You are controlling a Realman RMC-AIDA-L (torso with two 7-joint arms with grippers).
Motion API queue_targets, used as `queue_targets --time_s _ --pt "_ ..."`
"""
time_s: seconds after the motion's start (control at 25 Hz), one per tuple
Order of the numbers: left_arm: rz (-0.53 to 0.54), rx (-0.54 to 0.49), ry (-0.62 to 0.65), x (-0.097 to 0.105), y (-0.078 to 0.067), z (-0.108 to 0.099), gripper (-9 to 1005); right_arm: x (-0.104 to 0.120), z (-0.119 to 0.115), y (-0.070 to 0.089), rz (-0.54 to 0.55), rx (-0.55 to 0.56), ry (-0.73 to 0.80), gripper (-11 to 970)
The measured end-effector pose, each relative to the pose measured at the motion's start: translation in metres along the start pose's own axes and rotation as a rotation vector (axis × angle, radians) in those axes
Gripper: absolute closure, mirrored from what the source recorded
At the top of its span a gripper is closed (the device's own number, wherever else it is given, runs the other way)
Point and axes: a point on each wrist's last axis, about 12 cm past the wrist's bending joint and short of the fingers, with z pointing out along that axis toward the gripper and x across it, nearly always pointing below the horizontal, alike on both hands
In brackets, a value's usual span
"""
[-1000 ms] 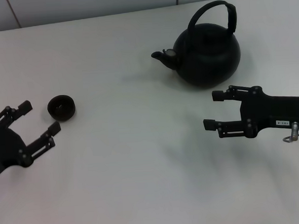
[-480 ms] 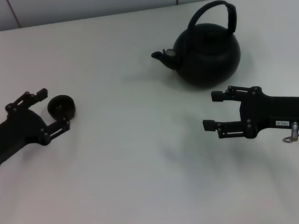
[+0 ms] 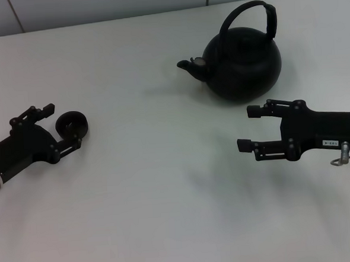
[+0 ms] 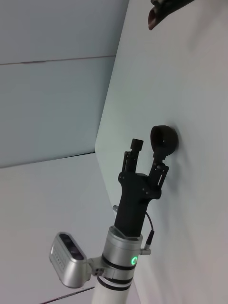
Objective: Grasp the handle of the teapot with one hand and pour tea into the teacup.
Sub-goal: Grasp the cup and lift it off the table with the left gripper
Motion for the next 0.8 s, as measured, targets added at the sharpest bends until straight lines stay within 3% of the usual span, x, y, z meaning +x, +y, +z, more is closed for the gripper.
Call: queue_targets --time_s 0.8 --pt "-0.046 0.02 0.056 -0.004 0.002 0.012 247 0.0 0.0 0.0 0.001 0.002 0.002 133"
